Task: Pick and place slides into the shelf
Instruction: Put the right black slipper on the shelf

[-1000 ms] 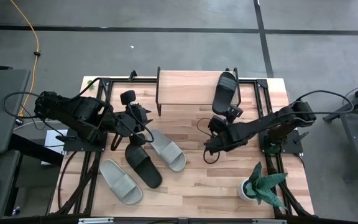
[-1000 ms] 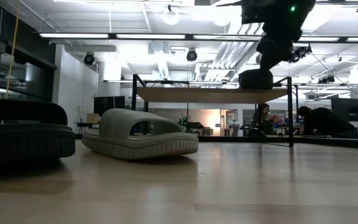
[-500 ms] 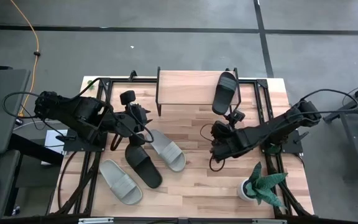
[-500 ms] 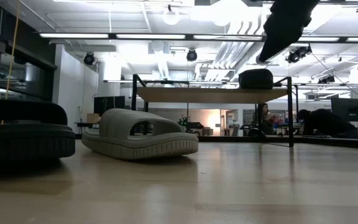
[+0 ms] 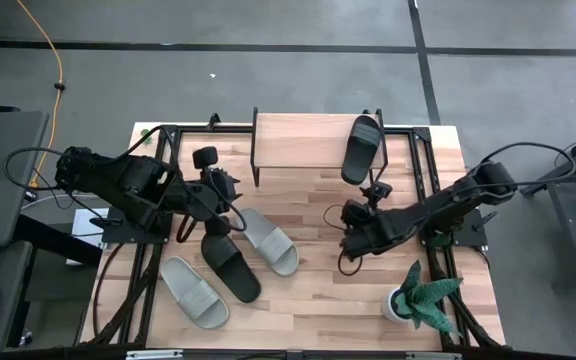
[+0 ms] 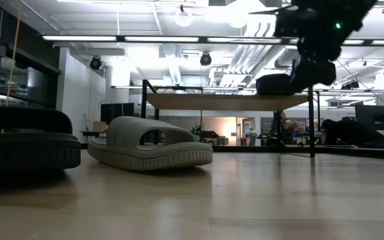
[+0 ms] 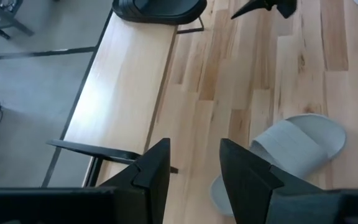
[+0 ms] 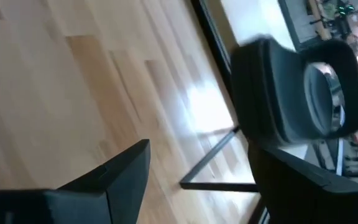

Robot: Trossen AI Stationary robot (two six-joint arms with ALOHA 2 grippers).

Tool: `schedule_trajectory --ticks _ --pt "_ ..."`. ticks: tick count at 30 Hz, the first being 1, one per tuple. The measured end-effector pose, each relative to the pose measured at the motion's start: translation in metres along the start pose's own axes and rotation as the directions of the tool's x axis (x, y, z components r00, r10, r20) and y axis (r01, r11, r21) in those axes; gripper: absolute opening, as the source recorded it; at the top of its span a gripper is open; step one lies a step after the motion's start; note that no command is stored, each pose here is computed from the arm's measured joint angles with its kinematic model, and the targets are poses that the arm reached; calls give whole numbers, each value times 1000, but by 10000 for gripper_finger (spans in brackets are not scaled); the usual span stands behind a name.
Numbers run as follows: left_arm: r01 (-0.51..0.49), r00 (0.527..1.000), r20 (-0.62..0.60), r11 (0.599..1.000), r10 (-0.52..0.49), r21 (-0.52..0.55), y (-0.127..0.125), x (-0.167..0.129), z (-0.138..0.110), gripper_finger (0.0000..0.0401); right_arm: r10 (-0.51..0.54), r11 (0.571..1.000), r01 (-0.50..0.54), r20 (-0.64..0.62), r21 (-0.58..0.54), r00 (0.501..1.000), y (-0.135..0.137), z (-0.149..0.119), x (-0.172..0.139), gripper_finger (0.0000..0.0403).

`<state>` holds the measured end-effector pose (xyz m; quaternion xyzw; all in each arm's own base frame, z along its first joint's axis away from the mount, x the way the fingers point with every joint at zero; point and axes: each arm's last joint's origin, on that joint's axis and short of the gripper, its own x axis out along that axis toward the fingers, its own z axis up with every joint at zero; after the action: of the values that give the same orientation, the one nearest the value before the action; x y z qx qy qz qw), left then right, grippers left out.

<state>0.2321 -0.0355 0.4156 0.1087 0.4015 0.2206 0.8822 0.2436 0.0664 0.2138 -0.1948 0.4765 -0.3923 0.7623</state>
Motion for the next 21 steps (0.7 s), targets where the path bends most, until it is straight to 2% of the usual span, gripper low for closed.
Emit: schedule_trajectory --ticks 5,10,16,21 --pt "0 999 32 1000 -1 20 5 -5 0 127 -3 998 -1 62 65 998 -6 -11 -3 262" --pt "0 997 80 1000 0 -2 15 -18 -3 127 14 997 -26 155 76 988 -14 -6 -13 262" --pt "12 990 139 999 -7 -37 28 -33 -8 127 35 999 -39 164 24 986 -14 4 -7 262" --pt "21 988 156 999 -13 -47 32 -38 -10 127 -20 1000 20 167 0 986 -18 8 0 262"
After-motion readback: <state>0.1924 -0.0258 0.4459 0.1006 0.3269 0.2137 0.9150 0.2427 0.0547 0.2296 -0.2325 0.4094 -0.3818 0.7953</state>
